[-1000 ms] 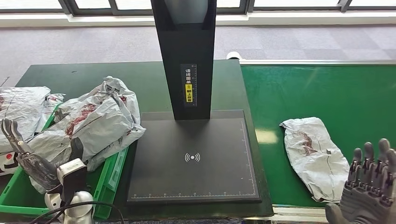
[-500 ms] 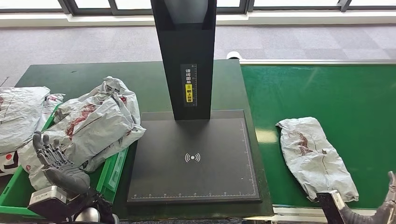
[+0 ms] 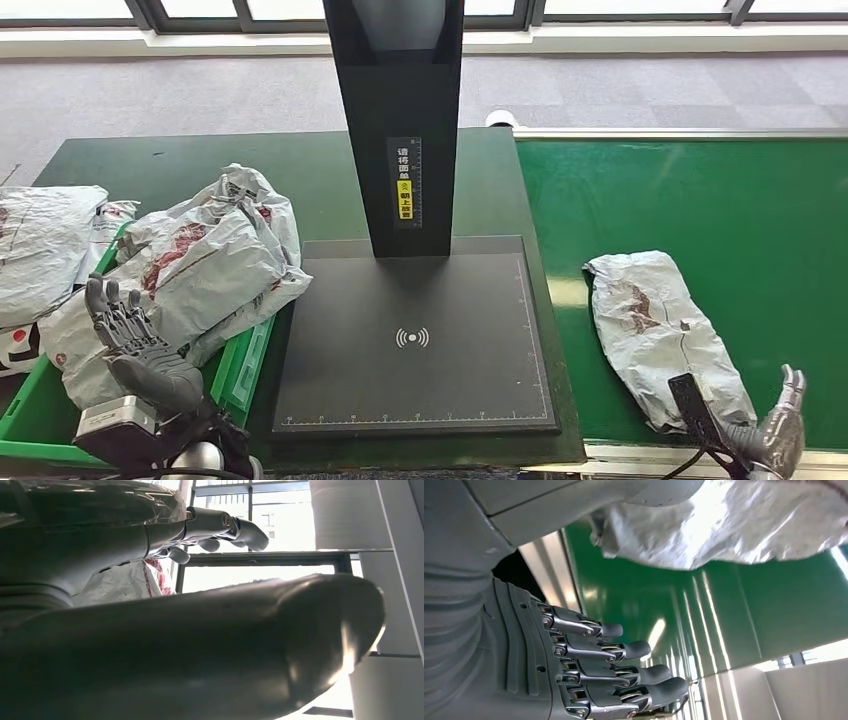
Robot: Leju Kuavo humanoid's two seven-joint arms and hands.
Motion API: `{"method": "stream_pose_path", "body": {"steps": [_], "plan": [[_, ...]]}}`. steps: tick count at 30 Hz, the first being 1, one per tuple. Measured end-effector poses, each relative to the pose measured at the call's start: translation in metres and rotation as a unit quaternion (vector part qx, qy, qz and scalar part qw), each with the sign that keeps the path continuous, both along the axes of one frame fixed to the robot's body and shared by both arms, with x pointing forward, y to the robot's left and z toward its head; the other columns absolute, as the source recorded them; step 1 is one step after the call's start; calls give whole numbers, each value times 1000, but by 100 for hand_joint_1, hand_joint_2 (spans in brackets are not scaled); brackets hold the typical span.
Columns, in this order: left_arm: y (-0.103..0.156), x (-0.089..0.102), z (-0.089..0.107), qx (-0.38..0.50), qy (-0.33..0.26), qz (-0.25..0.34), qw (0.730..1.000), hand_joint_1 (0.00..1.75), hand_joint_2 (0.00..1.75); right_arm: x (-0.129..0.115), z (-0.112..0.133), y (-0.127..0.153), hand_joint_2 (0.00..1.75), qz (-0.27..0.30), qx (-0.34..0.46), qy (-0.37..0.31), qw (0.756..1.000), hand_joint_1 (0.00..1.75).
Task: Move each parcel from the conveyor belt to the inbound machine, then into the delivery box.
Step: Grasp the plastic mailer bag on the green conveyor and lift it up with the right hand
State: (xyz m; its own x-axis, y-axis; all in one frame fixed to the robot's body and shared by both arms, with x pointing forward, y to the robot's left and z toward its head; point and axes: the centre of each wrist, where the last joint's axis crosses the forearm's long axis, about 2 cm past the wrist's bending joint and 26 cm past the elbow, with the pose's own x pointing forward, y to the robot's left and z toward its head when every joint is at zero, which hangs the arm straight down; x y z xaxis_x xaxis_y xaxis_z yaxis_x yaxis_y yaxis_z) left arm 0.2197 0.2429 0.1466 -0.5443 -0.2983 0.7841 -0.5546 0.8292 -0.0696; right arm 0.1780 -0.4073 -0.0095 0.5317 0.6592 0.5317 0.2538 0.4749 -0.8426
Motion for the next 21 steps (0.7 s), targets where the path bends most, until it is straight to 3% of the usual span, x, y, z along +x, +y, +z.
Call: {"method": "stream_pose_path", "body": {"steps": [7, 14, 18, 21], "plan": [[0, 0, 0, 1, 4, 19, 1000, 0, 0, 7, -12, 4, 175, 19, 21, 32, 999, 0], [-7, -1, 2, 11, 7, 62, 998, 0, 0, 32, -22, 44, 175, 89, 43, 72, 992, 2], [-13, 1, 2, 16, 13, 63, 998, 0, 0, 35, -28, 75, 175, 142, 73, 96, 983, 30], [-16, 1, 1, 14, 18, 60, 998, 0, 0, 35, -31, 92, 175, 172, 83, 108, 976, 138]]}}
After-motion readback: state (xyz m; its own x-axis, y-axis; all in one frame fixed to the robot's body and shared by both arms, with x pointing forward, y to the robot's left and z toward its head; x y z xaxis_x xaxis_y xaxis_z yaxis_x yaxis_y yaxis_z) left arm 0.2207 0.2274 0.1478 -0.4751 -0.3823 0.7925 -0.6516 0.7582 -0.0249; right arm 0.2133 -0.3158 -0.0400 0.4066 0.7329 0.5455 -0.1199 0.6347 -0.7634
